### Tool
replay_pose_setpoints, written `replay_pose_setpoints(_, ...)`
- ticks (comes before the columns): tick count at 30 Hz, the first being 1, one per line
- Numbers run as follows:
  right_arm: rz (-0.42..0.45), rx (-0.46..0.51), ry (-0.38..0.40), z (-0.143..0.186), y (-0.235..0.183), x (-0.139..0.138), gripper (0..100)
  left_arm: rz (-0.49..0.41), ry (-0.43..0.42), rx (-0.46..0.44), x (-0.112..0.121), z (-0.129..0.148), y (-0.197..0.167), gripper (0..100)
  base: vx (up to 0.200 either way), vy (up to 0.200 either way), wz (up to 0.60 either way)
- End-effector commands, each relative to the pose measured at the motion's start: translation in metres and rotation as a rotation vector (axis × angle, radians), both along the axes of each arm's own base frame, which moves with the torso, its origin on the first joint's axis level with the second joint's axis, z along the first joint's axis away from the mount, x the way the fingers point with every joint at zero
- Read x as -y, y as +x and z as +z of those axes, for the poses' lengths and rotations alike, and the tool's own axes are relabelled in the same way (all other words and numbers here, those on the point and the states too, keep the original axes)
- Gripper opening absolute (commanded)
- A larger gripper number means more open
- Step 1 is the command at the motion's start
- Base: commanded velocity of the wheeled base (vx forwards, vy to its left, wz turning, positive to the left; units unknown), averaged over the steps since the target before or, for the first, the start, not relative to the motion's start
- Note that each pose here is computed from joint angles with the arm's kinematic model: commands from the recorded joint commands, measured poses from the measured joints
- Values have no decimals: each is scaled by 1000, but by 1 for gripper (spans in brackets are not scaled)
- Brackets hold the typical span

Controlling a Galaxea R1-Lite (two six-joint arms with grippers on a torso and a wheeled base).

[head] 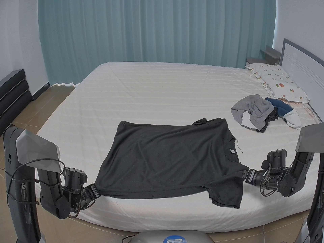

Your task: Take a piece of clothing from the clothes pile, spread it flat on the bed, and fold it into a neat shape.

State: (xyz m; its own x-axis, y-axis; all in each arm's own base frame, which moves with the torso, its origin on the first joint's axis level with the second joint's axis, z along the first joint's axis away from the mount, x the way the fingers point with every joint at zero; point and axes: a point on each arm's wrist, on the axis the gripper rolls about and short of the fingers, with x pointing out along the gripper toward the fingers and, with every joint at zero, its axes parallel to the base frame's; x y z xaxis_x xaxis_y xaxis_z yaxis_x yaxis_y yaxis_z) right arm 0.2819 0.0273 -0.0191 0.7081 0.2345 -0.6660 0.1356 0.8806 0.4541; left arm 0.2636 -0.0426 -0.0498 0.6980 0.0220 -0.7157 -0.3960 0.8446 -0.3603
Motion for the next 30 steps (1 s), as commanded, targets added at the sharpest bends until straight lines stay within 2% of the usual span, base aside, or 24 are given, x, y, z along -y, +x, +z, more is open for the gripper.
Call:
replay_pose_setpoints(1, 43, -29, 5, 1, -15, -3, 100, 0, 0, -3, 0, -1, 0, 0, 0, 0, 0)
replay_pose_setpoints(8, 119, -94, -5, -17, -19, -27, 100, 0, 0, -2, 0, 0, 0, 0, 0, 0, 0)
replay_pose_setpoints(12, 120, -101, -18, -20, -18, -29, 100, -1, -1, -4, 0, -1, 0, 0, 0, 0, 0)
replay_pose_setpoints(13, 120, -101, -18, -20, -18, -29, 0, -1, -1, -4, 0, -1, 0, 0, 0, 0, 0)
replay_pose_setpoints(18, 102, -115, -26, -18, -22, -25, 0, -3, -3, -5, 0, 0, -1, 0, 0, 0, 0)
replay_pose_setpoints(24, 55, -148, -17, -10, -43, -4, 0, -1, 0, -9, -2, -1, -1, 0, 0, 0, 0)
replay_pose_setpoints(30, 98, -173, -49, -1, -70, 4, 0, -37, 39, -48, -4, -1, -14, 0, 0, 0, 0)
